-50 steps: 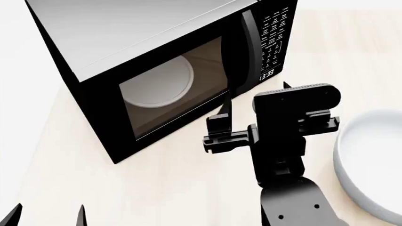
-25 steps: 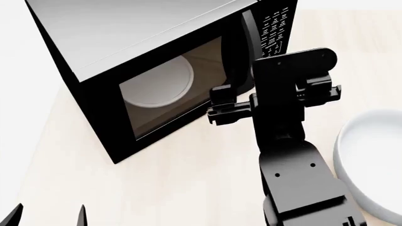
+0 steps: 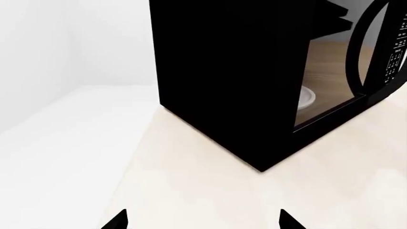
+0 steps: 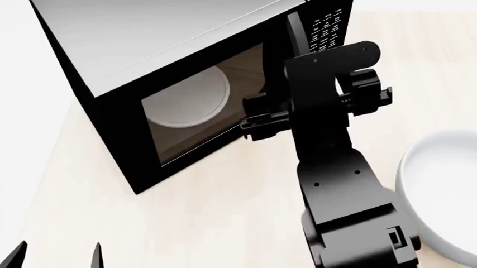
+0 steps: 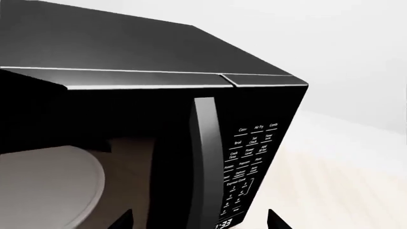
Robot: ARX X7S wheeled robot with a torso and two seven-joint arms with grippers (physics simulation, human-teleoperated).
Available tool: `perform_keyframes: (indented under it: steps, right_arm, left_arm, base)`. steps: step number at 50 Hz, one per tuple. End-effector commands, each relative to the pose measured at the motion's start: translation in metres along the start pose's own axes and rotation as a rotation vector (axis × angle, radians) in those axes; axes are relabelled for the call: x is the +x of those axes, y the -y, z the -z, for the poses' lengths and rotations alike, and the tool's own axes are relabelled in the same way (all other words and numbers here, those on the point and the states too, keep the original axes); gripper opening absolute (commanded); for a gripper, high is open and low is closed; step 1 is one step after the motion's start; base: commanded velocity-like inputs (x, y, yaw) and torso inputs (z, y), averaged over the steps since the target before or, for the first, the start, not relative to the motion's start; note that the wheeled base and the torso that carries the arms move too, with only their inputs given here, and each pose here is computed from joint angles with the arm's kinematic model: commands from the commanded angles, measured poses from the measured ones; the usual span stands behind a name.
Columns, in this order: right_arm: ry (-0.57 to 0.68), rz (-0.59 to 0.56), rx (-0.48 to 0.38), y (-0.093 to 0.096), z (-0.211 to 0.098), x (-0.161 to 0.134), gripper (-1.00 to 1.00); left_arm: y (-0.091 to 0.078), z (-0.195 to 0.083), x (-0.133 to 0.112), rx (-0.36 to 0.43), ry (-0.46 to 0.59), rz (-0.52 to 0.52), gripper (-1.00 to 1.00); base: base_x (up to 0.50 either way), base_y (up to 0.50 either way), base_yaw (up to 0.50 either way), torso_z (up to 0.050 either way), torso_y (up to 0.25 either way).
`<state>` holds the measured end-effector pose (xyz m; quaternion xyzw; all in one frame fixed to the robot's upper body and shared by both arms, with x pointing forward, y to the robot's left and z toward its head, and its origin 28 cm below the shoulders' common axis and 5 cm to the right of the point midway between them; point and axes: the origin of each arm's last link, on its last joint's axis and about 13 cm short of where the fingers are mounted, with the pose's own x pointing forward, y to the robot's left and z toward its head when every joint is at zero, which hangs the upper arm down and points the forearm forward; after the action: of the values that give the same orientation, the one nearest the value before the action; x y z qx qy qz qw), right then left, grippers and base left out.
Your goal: Open the microwave.
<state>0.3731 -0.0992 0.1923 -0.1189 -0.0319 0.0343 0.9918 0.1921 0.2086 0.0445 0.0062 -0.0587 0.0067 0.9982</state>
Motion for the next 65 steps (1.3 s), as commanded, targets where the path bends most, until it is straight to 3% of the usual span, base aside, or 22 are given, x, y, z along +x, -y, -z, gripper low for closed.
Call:
perform_keyframes:
  steps: [1,12,52,53,65]
  right_arm:
    - [-0.023,0.016,-0.098,0.001,0.005,0.012,1.0]
    - [-0.043,0.029,-0.125,0.003,0.005,0.023,1.0]
    - [-0.054,0.044,-0.097,-0.001,0.011,0.038,1.0]
    - [-0.053,0.045,-0.092,0.0,0.012,0.038,-1.0]
    - [-0.04,0.041,-0.075,0.0,0.014,0.032,-1.0]
  left_arm:
    - [0.0,0.001,0.0,-0.008,-0.006,0.002,1.0]
    - [0.0,0.001,0.001,-0.007,-0.008,0.003,1.0]
    - [0.001,0.001,0.0,-0.004,-0.007,0.006,1.0]
    - [0.001,0.001,0.0,-0.004,-0.007,0.006,1.0]
    - [0.001,0.001,0.001,-0.003,-0.006,0.005,1.0]
  base:
    - [0.0,0.0,0.0,0.0,0.0]
    - [0.0,0.0,0.0,0.0,0.0]
    - [0.0,0.0,0.0,0.0,0.0]
    - [0.0,0.0,0.0,0.0,0.0]
    - [0.0,0.0,0.0,0.0,0.0]
